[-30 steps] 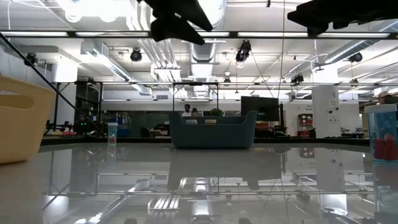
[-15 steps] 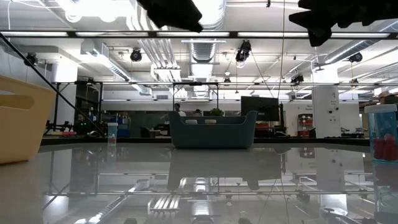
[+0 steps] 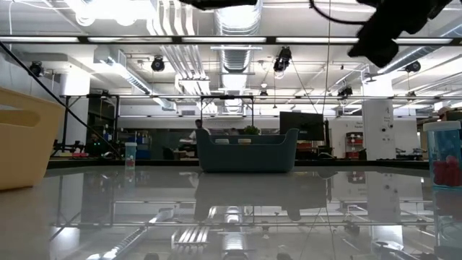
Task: Pick and place medicine bottles into bin by pill shape (circle, oval)
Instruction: Put the blue capsule bottle into the blue bin
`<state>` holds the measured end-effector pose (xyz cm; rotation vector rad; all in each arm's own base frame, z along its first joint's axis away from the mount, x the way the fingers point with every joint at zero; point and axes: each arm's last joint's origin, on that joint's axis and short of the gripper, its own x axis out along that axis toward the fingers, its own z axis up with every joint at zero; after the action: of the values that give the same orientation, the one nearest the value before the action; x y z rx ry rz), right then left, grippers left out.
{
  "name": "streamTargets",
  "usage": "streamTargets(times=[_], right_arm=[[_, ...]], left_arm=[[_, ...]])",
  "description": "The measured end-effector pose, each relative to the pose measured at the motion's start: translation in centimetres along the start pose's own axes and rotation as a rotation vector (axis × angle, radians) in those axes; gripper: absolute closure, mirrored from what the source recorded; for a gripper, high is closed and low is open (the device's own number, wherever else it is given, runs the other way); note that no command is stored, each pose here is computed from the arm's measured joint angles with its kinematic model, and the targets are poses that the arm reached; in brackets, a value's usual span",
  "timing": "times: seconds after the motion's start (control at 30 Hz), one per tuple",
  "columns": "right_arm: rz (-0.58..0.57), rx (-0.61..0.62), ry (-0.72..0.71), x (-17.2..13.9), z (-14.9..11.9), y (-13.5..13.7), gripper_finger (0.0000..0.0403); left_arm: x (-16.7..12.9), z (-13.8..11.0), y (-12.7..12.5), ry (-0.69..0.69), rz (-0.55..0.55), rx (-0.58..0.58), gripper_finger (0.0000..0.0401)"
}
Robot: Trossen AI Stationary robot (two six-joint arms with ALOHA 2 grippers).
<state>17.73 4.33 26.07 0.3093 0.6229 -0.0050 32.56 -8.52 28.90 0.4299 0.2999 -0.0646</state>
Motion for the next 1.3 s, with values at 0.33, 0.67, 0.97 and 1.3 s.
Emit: streamTargets(times=[0.33, 0.67, 0.97, 1.3], right_arm=[[-0.158, 0.310, 0.463, 1.6, 0.1, 2.4, 0.0232], [-0.357, 0.643, 0.730, 2.3, 1.2, 5.3, 0.0233], [-0.477, 0.705, 0.730, 4.2, 2.7, 8.4, 0.0246], [-0.579, 0.687, 0.796, 8.2, 2.1, 9.4, 0.0174]], left_arm=[[-2.9, -0.8, 0.4, -0.019, 0.003, -0.084, 0.0206], [-7.1, -3.0, 0.7, -0.067, 0.007, -0.201, 0.0206], [-9.2, -4.4, 0.6, -0.087, 0.005, -0.205, 0.0206], [-9.6, -4.3, 0.8, -0.099, 0.006, -0.232, 0.0206]])
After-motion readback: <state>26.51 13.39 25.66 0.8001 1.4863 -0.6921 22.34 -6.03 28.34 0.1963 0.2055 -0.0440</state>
